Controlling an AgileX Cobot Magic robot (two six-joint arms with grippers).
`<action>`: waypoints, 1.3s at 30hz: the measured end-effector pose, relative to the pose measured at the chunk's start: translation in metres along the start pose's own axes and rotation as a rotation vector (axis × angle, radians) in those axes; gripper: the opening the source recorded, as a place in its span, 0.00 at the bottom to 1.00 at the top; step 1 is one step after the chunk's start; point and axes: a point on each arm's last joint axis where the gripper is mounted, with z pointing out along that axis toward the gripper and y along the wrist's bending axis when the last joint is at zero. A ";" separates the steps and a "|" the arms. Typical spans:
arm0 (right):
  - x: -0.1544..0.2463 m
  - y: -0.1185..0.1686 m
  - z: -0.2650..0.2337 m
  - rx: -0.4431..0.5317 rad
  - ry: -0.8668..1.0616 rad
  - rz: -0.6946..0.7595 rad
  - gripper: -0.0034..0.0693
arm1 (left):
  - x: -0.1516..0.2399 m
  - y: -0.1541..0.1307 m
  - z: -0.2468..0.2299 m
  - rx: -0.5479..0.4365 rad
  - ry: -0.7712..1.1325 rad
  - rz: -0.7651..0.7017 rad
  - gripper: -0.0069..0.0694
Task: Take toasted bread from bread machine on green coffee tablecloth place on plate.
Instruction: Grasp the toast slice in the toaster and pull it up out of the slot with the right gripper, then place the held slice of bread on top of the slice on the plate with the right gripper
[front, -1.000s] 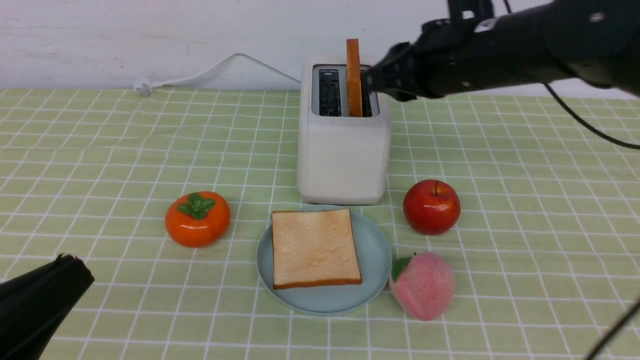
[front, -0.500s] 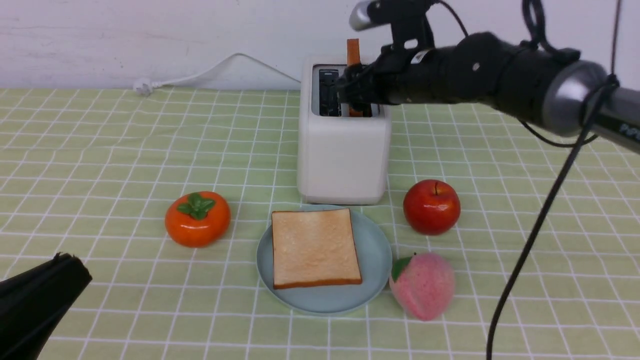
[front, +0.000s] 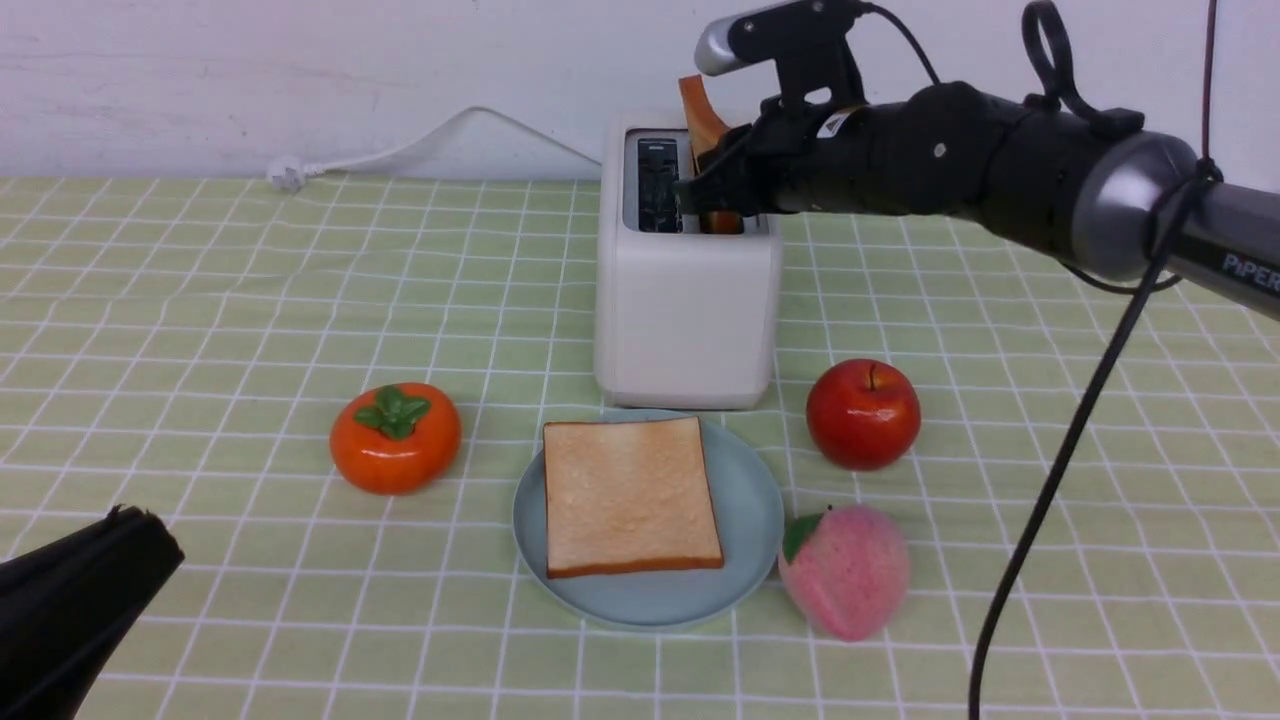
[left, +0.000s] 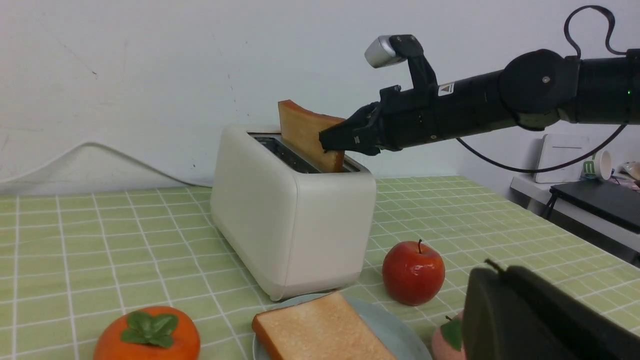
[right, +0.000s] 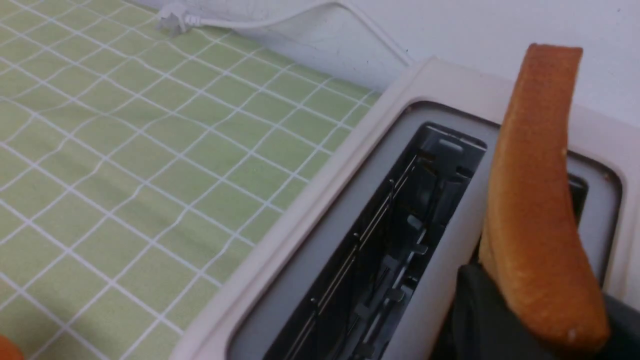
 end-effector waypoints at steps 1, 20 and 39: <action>-0.002 0.000 -0.001 0.001 -0.006 0.000 0.21 | 0.000 0.000 0.000 0.000 0.000 0.000 0.07; -0.093 0.039 -0.189 -0.282 0.102 -0.043 0.21 | 0.000 -0.001 0.000 0.010 0.000 0.000 0.07; 0.060 0.058 -0.072 -0.542 0.502 0.398 0.21 | 0.000 -0.004 0.000 0.046 0.001 0.000 0.07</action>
